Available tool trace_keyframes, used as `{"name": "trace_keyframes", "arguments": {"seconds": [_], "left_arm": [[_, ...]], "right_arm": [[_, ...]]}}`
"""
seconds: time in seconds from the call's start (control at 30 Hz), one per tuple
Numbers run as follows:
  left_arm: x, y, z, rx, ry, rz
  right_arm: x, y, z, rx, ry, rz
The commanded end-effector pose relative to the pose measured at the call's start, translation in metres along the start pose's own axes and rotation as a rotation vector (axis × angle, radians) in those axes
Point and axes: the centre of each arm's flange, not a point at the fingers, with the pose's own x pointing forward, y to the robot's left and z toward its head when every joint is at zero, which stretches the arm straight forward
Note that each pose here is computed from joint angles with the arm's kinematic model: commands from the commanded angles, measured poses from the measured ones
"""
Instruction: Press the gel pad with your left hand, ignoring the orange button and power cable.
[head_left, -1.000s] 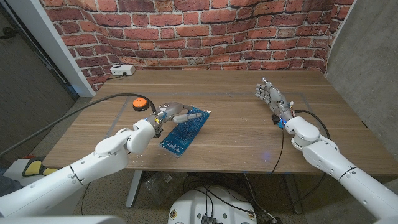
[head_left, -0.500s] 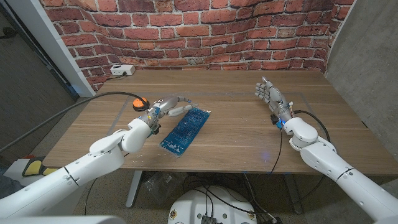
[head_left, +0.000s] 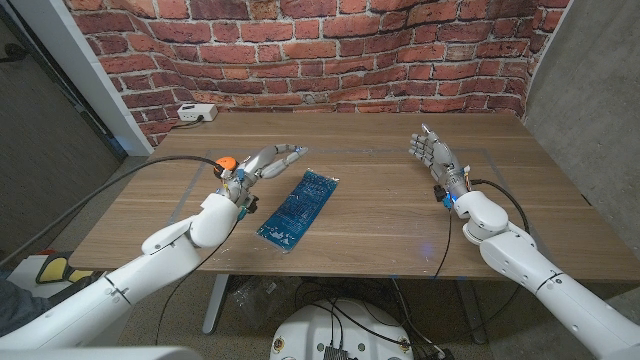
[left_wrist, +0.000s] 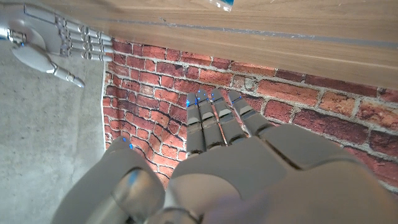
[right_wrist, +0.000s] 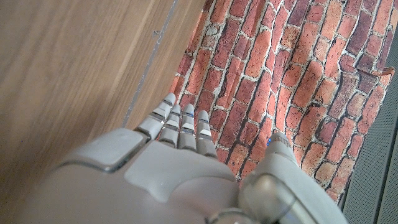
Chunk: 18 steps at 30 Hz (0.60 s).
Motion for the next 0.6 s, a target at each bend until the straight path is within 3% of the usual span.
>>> {"name": "trace_keyframes", "arguments": {"seconds": [0.03, 0.3, 0.6], "left_arm": [[0.001, 0.006, -0.018, -0.237, 0.015, 0.041], [0.004, 0.013, -0.026, -0.395, 0.002, 0.077], [0.007, 0.014, -0.047, -0.652, -0.008, 0.110]], "right_arm": [[-0.002, 0.000, -0.004, 0.017, -0.010, -0.004], [0.000, -0.001, -0.004, 0.028, -0.033, -0.006], [0.005, -0.002, -0.005, 0.039, -0.047, 0.000]]}}
